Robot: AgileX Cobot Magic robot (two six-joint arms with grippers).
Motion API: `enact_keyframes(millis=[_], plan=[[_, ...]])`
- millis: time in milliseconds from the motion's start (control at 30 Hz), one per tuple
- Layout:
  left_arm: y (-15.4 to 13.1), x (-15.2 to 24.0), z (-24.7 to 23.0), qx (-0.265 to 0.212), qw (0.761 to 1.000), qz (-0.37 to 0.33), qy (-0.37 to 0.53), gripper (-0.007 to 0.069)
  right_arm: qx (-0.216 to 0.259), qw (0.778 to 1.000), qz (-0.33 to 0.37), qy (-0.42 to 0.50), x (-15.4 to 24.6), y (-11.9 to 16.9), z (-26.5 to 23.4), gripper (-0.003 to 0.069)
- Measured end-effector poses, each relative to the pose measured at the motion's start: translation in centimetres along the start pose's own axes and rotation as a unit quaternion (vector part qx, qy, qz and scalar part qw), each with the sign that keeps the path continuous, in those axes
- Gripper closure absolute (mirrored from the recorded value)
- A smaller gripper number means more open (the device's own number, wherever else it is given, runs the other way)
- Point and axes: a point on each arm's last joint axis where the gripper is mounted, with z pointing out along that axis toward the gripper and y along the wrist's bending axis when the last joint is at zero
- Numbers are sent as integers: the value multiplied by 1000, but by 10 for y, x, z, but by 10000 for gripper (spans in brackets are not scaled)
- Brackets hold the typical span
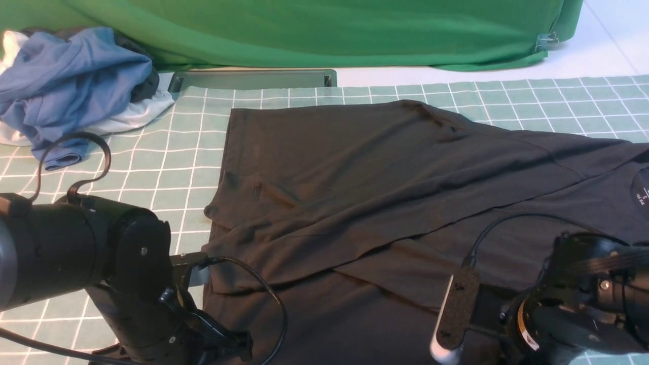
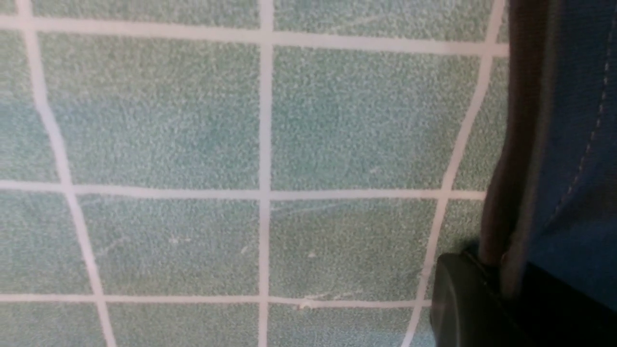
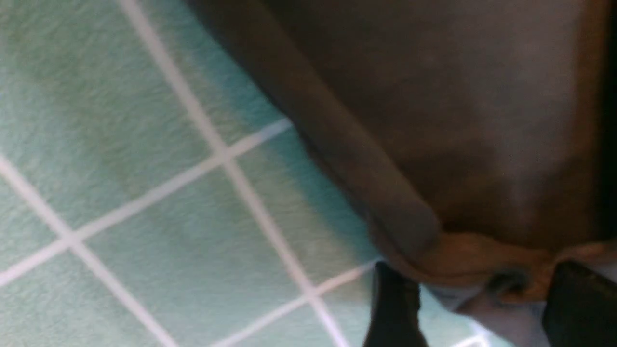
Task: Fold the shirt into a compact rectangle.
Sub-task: 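Grasp the near edge of the shirt at its hem and shoulder corners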
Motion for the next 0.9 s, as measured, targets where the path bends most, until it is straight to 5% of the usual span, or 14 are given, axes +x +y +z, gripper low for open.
enact_keyframes(millis=[500, 633, 700, 733, 900], plan=[[0, 0, 0, -1, 1000, 0, 1, 610, -3, 1000, -7, 8, -16, -1, 10, 244], [0, 0, 0, -1, 1000, 2, 0, 610, -8, 1000, -12, 15, -16, 0, 11, 361], [1, 0, 0, -4, 1000, 5, -1, 610, -9, 999, -15, 31, -17, -1, 10, 538], [1, 0, -1, -9, 1000, 10, 0, 610, -10, 999, -13, 44, -16, -2, 10, 572], [7, 3, -14, -55, 997, 36, 28, 610, -48, 994, 13, 101, -8, 7, -1, 616]])
